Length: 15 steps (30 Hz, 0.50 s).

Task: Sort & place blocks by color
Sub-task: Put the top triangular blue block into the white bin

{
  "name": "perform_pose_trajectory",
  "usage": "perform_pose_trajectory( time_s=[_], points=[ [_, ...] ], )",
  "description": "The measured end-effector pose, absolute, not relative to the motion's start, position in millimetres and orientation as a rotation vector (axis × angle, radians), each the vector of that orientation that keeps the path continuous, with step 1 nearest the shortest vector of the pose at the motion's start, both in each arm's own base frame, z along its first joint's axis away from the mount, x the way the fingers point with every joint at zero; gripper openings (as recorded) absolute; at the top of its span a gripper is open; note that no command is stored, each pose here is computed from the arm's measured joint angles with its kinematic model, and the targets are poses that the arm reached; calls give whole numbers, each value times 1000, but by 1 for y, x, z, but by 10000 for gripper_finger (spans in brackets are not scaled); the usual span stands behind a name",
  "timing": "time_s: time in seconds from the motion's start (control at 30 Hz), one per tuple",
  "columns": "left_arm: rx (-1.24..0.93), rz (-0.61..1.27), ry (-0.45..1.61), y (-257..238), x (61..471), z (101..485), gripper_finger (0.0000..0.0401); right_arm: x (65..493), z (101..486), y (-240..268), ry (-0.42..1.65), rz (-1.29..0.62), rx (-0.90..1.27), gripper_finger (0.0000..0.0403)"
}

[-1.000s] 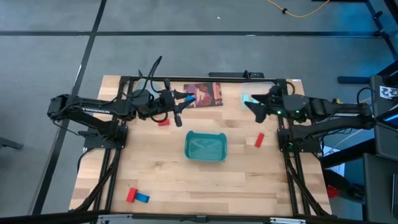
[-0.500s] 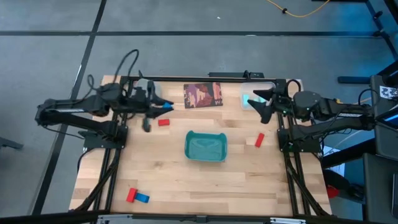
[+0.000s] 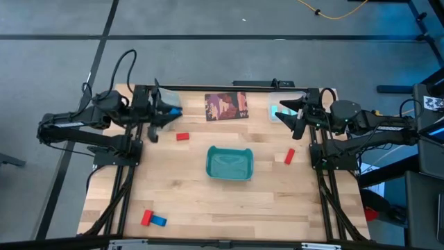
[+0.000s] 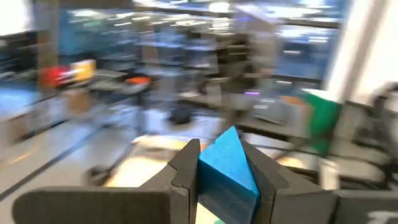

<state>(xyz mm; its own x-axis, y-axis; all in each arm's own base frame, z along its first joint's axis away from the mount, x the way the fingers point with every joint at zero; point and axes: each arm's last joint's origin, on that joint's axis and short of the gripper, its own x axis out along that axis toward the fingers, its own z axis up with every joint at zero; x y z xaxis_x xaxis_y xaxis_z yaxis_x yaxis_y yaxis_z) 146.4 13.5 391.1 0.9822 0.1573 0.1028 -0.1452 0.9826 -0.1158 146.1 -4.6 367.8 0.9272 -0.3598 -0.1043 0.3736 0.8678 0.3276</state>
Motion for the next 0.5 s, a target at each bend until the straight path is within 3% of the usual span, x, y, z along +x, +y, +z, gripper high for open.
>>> perform_pose_trajectory(
  time_s=[0.17,0.5],
  points=[
    [-185,460,-39,30,153,382,75,146,368,-5,40,-384,352,316],
    [-412,901,506,99,129,333,77,147,367,-6,38,-422,352,316]
  ],
)
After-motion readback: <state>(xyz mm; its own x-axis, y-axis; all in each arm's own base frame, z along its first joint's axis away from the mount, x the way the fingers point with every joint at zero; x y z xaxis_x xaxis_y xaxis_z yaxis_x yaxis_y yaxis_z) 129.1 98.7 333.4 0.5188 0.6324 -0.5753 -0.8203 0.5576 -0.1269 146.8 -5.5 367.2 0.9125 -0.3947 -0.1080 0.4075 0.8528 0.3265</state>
